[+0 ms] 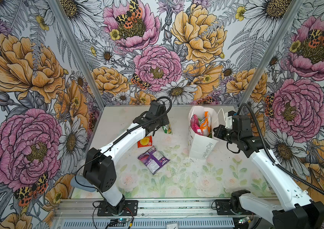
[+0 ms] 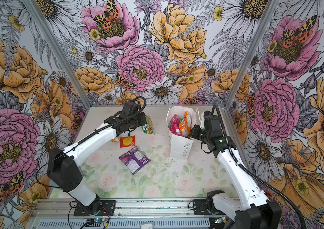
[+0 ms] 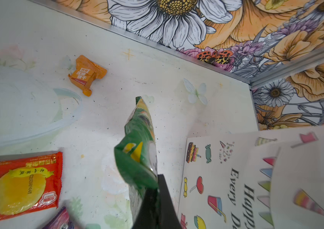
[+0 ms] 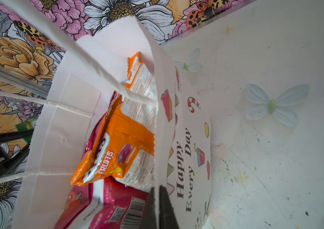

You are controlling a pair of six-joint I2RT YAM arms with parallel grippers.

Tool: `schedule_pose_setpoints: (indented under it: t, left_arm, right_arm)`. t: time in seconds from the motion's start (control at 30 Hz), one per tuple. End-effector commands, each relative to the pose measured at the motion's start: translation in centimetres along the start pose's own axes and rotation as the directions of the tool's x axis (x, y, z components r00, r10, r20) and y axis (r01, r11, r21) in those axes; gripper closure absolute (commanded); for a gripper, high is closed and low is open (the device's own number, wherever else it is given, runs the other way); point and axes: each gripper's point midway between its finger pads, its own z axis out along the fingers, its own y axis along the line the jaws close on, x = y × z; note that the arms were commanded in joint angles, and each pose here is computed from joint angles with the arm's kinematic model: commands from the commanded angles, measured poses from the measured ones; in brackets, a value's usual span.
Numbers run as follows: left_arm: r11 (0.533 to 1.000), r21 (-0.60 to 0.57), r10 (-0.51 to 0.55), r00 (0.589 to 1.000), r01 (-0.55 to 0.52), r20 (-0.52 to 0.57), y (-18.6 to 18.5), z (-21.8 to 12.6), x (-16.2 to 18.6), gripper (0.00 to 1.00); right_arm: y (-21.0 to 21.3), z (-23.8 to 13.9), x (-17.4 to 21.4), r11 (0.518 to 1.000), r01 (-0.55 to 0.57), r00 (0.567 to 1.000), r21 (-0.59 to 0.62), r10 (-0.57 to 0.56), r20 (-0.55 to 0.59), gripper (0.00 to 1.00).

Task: Place the snacks into the paper bag
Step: 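Lift the green Fox's bag over the paper bag with the left gripper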

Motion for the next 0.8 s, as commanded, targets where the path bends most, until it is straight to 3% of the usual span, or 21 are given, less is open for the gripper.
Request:
schedule_pose_setpoints:
  t: [0.0,0.3,0.63,0.77]
  left_arm:
    - [0.997,0.036,0.065,0.990,-0.070,0.127,-0.9,-5.7,-3.2,1.00]
    - [0.985,0.059,0.149,0.965,-0.165,0.217,-2.0,-16.5,-7.7,1.00]
    - [0.949,0.181,0.172,0.907,-0.257,0.383,-7.4,-26.1,-12.5,1.00]
    - [0.916,0.282,0.157,0.901,-0.286,0.405,-10.6,-27.8,-13.1,1.00]
  right_arm:
    - [1.9,-1.0,-1.9,0.997,0.073,0.996,-0.012,-0.072,0.058,1.00]
    - [4.9,-0.7,-2.5,0.989,0.138,0.989,-0.045,-0.136,0.051,1.00]
    - [7.1,-0.1,-2.3,0.982,0.182,0.983,-0.059,-0.180,0.038,1.00]
    - [7.7,0.3,-2.1,0.979,0.192,0.981,-0.067,-0.191,0.028,1.00]
